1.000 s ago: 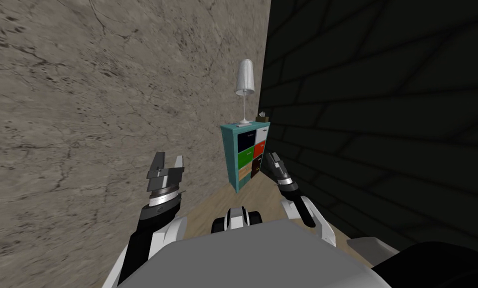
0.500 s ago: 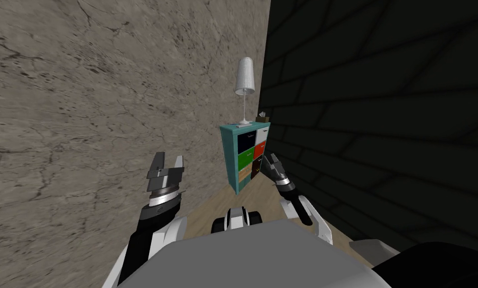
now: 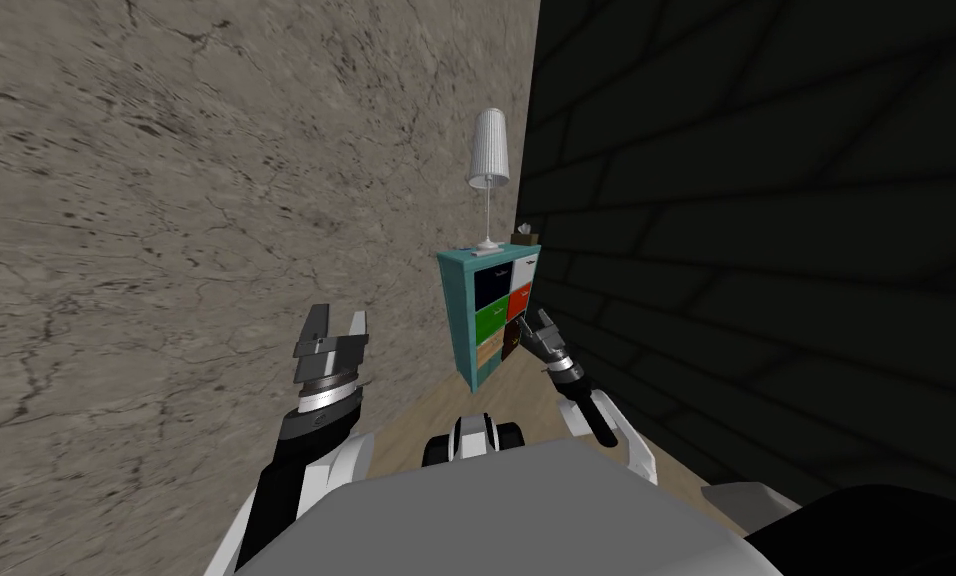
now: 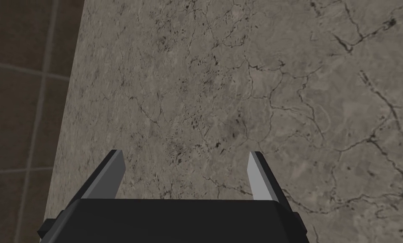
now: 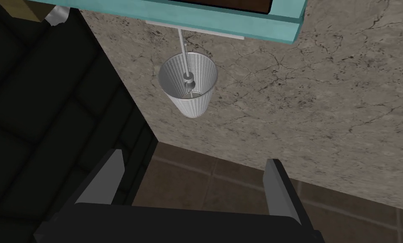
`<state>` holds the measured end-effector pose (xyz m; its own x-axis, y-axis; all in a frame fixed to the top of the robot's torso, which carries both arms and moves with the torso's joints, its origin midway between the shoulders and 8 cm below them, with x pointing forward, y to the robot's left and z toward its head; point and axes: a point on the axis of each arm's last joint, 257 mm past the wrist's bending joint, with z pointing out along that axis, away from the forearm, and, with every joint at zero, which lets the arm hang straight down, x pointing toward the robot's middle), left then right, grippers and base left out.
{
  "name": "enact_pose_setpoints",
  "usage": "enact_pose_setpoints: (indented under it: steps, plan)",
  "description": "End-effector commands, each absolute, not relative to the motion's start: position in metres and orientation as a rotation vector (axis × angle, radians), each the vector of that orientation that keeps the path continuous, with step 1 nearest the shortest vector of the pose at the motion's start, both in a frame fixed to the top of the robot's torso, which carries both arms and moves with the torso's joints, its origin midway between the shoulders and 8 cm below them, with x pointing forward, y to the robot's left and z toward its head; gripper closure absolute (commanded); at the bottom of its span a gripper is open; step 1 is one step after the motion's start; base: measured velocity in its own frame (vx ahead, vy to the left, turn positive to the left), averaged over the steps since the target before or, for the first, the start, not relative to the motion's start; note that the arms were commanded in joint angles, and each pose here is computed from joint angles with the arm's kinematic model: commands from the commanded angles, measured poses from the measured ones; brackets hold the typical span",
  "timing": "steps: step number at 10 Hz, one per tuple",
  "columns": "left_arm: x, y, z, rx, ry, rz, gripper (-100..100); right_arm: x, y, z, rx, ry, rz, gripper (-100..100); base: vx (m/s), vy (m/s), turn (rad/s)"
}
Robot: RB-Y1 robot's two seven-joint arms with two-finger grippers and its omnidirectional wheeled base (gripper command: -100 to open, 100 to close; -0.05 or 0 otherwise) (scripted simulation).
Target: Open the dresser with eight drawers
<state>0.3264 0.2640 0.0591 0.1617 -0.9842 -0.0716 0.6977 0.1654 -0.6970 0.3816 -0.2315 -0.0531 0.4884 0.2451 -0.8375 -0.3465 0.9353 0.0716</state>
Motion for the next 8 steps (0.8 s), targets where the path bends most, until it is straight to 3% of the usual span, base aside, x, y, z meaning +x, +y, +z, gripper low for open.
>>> enact_pose_setpoints:
  steps: [1,8]
  plan:
    - [0.326,0.264,0.059,-0.589,0.597,-1.304,0,0.386,-0.226,-0.066,-0.182,1.016,0.283,-100,0.048,0.006,-0.038]
    - [0.326,0.264,0.059,-0.589,0.597,-1.304,0,0.394,-0.216,-0.091,-0.329,1.031,0.113,-100,0.045,0.002,-0.026]
